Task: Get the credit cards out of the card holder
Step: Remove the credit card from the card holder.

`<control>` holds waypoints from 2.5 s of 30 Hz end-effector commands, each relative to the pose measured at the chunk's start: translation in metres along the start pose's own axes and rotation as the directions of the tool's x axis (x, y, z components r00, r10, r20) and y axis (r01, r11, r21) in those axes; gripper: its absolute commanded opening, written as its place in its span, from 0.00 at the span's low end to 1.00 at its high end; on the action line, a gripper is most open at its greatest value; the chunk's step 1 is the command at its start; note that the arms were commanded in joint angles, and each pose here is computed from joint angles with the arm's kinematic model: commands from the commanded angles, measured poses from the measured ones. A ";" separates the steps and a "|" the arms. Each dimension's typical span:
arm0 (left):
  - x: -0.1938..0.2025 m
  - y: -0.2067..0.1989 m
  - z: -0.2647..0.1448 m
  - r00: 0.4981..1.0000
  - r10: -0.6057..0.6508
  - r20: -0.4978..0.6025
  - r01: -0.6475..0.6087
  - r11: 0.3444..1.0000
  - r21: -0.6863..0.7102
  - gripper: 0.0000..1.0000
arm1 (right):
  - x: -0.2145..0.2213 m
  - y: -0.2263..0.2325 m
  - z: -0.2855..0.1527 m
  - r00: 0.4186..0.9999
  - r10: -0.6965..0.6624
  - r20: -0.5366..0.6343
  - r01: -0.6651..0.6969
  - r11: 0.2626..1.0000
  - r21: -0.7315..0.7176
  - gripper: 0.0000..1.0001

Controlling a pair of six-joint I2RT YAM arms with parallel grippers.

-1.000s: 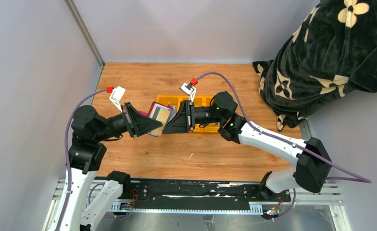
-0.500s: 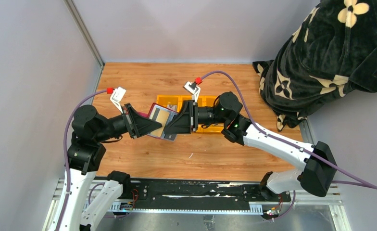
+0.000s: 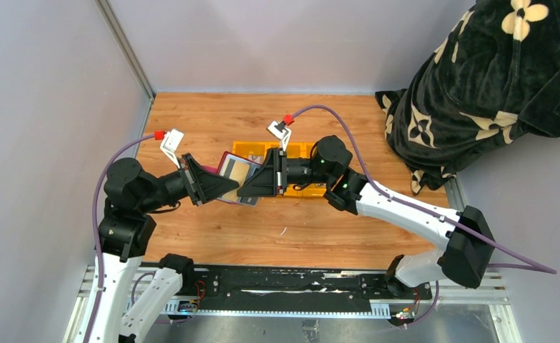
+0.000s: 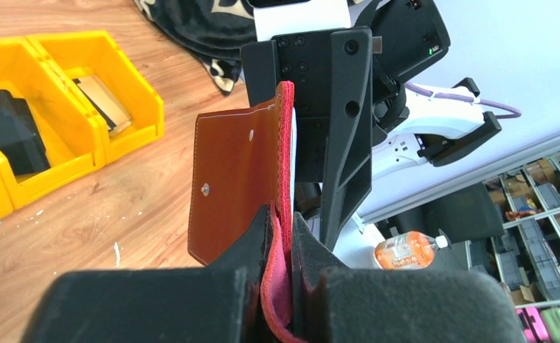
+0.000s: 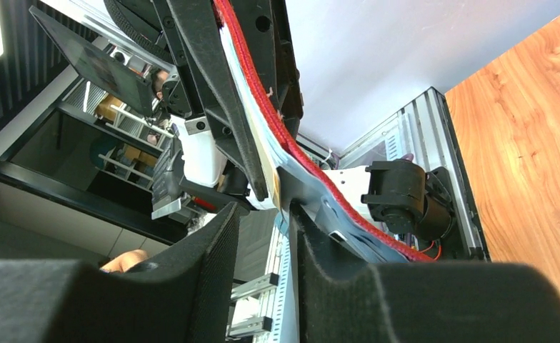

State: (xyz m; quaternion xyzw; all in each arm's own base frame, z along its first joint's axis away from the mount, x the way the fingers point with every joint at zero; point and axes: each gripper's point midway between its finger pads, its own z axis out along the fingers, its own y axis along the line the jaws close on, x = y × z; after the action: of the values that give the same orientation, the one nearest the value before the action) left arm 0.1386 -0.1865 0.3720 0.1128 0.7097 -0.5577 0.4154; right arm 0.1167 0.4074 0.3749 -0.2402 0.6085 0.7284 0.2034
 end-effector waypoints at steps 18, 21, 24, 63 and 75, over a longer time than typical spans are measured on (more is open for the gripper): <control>-0.006 -0.031 -0.005 0.997 -0.076 -0.001 0.076 0.991 0.111 0.29 | -0.003 0.007 0.002 0.995 0.017 0.096 -0.011 0.998 -0.063 0.00; -0.010 -0.031 -0.005 0.996 -0.086 0.008 0.085 0.990 0.112 0.23 | 0.000 0.003 0.000 0.995 0.022 0.094 -0.017 0.999 -0.051 0.00; -0.013 -0.032 -0.005 0.996 -0.087 0.018 0.085 0.990 0.113 0.21 | 0.004 0.001 -0.003 0.995 0.025 0.095 -0.021 0.999 -0.045 0.00; -0.019 -0.033 -0.008 0.996 -0.079 0.051 0.075 0.993 0.088 0.00 | -0.025 0.017 -0.005 0.968 0.095 0.233 -0.065 0.989 -0.135 0.27; -0.017 -0.029 -0.008 0.995 -0.081 0.057 0.077 0.994 0.076 0.42 | -0.019 0.013 -0.006 0.978 0.067 0.200 -0.048 0.994 -0.099 0.00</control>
State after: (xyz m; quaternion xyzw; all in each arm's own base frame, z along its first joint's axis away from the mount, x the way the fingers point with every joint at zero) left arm 0.1345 -0.1834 0.4014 0.0721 0.6846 -0.5956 0.4140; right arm 0.1214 0.4005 0.3913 -0.1472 0.5585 0.7875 0.2151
